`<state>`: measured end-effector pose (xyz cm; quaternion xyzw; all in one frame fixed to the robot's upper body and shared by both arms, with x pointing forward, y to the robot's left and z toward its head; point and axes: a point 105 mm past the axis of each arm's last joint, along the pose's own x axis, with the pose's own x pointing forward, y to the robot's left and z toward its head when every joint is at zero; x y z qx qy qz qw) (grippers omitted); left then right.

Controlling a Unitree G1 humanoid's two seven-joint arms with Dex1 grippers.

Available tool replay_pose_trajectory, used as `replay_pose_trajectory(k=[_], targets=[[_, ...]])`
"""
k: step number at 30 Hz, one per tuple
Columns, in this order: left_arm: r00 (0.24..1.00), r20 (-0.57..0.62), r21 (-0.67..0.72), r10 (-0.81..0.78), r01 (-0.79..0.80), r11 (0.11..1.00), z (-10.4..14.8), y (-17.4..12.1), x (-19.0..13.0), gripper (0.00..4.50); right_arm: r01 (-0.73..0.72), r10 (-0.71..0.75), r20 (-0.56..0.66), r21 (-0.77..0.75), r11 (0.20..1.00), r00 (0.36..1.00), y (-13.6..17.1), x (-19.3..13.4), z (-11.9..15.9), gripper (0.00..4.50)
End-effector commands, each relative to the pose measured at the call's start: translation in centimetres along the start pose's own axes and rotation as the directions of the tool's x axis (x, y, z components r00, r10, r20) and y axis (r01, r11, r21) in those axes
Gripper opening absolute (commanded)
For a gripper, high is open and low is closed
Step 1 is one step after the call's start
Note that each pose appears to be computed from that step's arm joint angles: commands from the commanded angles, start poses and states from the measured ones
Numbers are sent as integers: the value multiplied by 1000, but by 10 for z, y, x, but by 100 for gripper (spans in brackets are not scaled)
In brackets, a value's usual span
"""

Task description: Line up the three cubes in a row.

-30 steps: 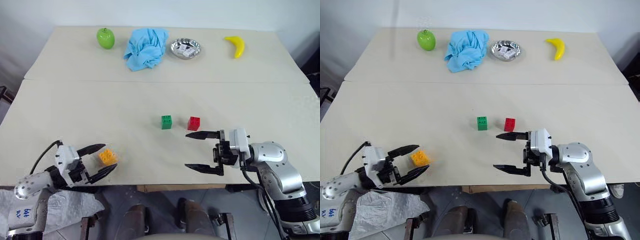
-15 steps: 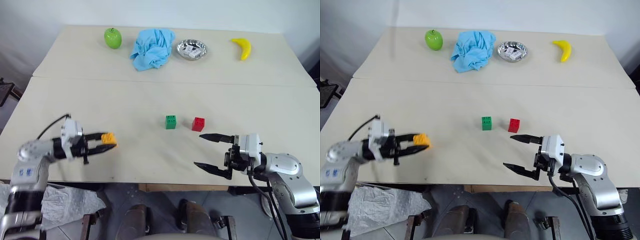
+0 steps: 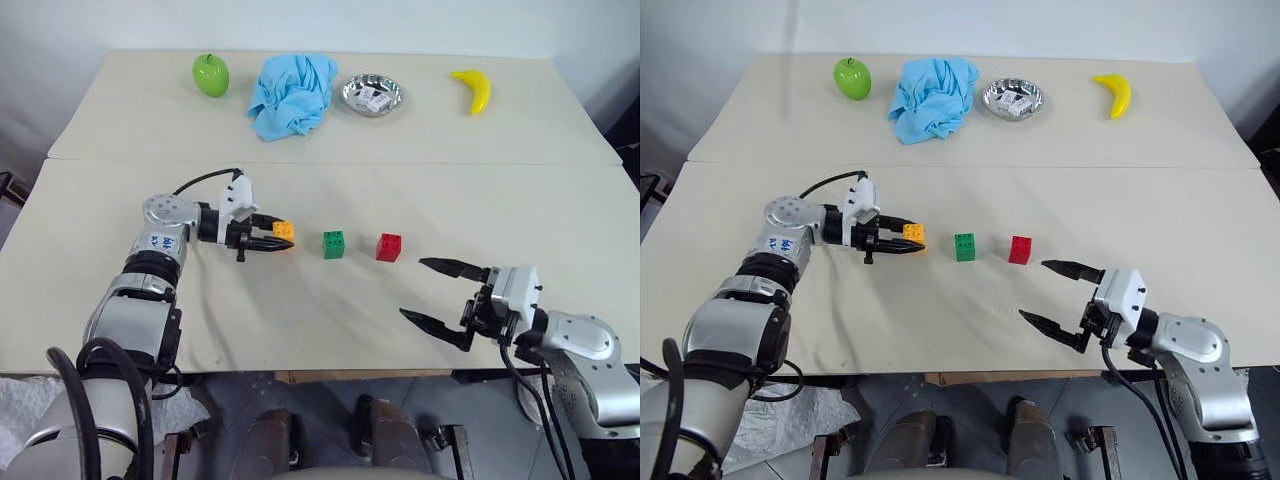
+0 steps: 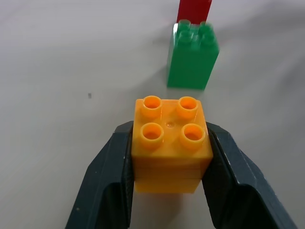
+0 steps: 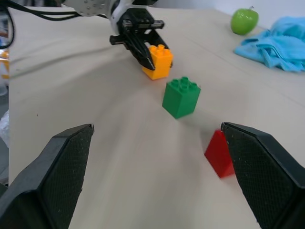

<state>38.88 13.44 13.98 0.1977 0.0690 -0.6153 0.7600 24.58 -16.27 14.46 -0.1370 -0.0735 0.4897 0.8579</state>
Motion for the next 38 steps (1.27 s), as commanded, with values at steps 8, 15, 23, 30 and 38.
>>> replay_pose_trajectory(k=[8,15,23,30,38], targets=[[998,-31,-3,-55,54,999,6,-1,6,224,76,-75,26,-53,996,997,5,-9,16,450],[999,38,63,-8,6,998,15,4,-14,394,84,-83,23,-50,995,996,5,-12,16,450],[973,182,3,145,-148,989,-3,-15,-108,448,116,-116,74,-1,993,991,-14,-38,29,450],[915,173,-20,364,-367,930,-11,-54,-146,448,22,-23,50,9,1000,998,-31,-38,25,450],[892,134,-39,431,-430,902,-14,-72,-149,448,-67,66,23,14,998,998,-39,-25,10,450]])
